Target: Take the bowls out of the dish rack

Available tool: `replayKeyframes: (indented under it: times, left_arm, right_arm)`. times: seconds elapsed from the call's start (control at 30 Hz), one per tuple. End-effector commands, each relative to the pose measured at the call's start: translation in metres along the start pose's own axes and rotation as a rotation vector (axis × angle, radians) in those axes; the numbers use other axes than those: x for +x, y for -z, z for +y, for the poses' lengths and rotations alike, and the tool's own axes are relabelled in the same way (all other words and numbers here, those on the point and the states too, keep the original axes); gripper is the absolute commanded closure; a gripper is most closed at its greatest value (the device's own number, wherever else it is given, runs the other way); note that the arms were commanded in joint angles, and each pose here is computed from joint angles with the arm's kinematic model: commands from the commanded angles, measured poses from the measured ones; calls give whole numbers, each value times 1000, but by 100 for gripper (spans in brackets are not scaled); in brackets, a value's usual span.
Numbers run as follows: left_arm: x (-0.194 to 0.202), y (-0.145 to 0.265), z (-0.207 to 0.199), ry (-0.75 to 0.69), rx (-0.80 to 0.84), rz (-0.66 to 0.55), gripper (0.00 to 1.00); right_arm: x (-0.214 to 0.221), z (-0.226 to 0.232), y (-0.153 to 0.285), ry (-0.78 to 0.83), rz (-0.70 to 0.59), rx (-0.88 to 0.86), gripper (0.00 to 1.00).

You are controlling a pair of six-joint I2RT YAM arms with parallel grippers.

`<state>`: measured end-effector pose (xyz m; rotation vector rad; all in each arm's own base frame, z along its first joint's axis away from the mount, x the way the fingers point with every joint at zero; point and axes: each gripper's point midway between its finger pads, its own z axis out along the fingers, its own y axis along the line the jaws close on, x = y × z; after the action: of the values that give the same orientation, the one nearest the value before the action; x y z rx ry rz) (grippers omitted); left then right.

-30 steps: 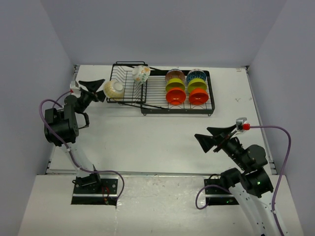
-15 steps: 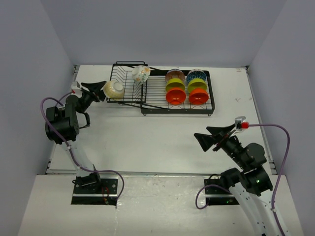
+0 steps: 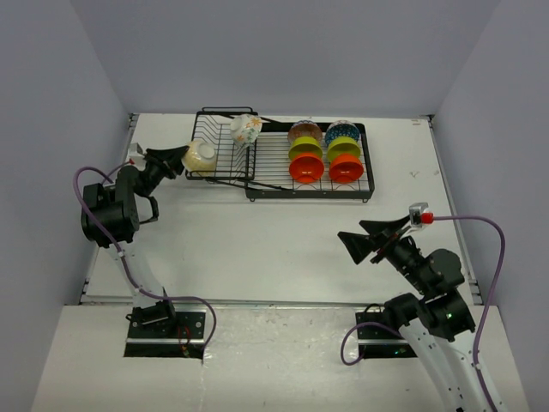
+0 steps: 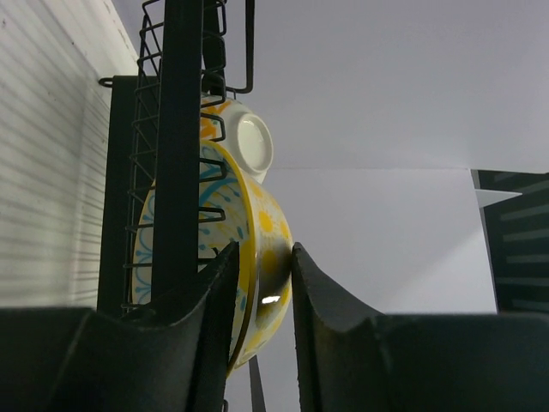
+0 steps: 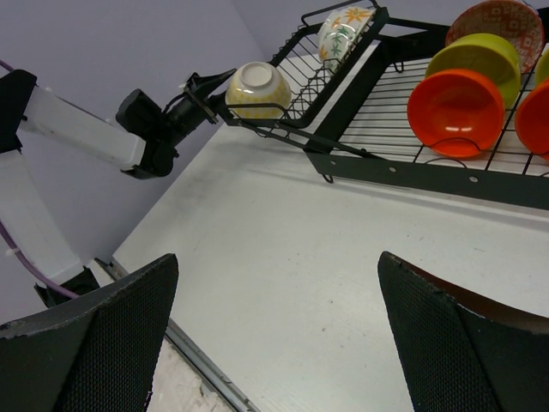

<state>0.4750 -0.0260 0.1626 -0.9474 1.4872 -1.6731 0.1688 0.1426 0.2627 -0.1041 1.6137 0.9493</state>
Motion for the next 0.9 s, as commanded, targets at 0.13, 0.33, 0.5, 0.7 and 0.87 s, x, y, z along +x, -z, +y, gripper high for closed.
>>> replayKeyframes:
  times: [0.13,0.33,0.5,0.7,0.87]
  left_arm:
    - [34,11,-74,-369,360,85,75]
    - [37,9,-73,-361,359,94,85]
    - [37,6,-77,-358,373,89,85]
    - [41,-2,-75,-350,379,109,76]
    - [43,-4,-68,-339,367,117,75]
  right_arm:
    - [1,2,-5,10,6,-22,1]
    - [1,2,-6,9,9,-21,1]
    - [1,1,-5,9,9,-19,1]
    - [1,1,-5,10,6,-19,1]
    - [1,2,-4,10,5,-20,1]
